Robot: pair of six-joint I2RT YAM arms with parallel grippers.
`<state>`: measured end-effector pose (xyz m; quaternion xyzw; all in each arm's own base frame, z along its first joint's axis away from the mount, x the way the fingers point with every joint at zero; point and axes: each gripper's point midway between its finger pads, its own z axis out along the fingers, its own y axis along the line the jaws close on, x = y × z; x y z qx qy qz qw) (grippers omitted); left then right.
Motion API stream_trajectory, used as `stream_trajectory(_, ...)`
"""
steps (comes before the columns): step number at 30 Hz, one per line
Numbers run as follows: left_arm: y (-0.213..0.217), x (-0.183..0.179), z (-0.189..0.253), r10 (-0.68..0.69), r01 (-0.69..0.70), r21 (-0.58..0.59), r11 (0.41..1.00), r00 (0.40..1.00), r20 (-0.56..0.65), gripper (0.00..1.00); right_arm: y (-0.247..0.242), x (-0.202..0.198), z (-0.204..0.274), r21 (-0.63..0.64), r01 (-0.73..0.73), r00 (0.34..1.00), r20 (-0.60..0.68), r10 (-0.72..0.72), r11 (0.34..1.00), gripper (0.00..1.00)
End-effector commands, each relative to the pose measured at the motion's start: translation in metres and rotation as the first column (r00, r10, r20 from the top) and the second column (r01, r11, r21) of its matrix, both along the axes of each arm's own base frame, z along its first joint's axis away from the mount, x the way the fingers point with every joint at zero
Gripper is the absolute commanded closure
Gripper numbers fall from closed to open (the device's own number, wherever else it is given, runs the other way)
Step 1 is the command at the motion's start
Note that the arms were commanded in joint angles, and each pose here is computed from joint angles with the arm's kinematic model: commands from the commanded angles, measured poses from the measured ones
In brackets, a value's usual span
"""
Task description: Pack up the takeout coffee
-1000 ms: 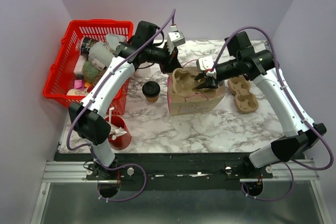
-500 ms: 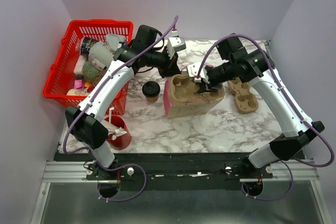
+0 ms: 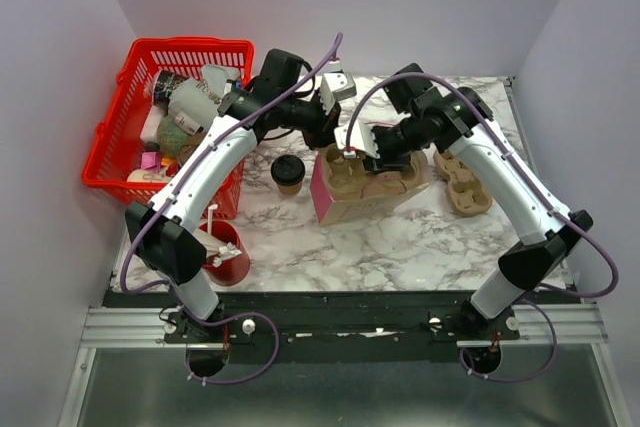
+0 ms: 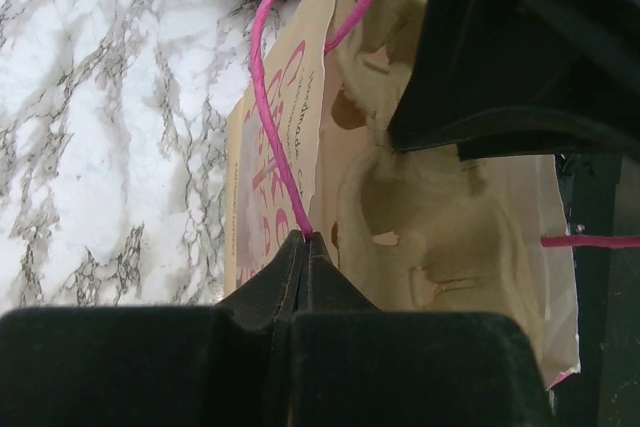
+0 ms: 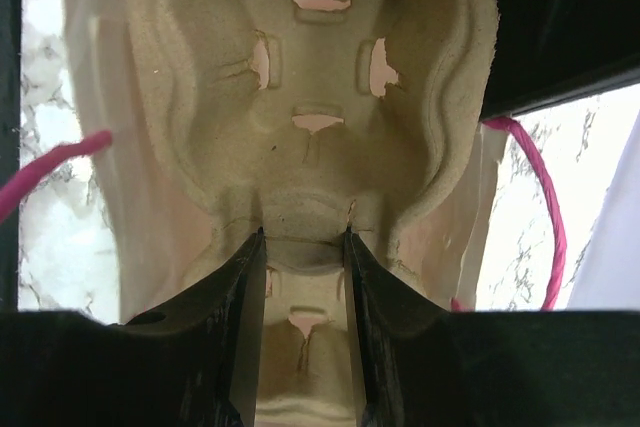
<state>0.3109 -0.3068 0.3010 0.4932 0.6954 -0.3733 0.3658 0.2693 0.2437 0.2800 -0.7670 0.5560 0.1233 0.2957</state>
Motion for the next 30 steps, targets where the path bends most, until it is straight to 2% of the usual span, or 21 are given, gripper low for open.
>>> stream_trajectory(1,-0.002,-0.003,0.005,-0.008,0.008,-0.003,1.0,1.0,0.005,1.0,-0.027,-0.017,-0.014,-0.166,0.014,0.997,-0.075,-0.027,0.986,0.99)
stream_trajectory(9,-0.005,-0.004,0.004,-0.015,0.015,-0.02,1.0,1.0,-0.022,1.0,-0.038,-0.018,-0.024,-0.247,-0.007,1.0,-0.029,0.0,0.969,0.99)
stream_trajectory(18,-0.004,0.004,-0.004,0.011,-0.01,0.014,1.0,1.0,-0.017,1.0,-0.051,-0.027,-0.024,-0.273,-0.023,1.0,-0.016,0.02,0.962,1.0)
stream_trajectory(23,-0.005,0.009,0.008,0.026,-0.026,-0.013,1.0,0.999,0.028,1.0,-0.049,-0.029,-0.029,-0.282,-0.029,0.999,-0.021,0.024,0.959,1.0)
stream_trajectory(30,-0.013,0.022,0.024,0.007,-0.003,-0.036,0.999,0.994,0.11,1.0,-0.043,-0.003,-0.034,-0.305,0.027,0.999,0.044,-0.015,0.952,1.0)
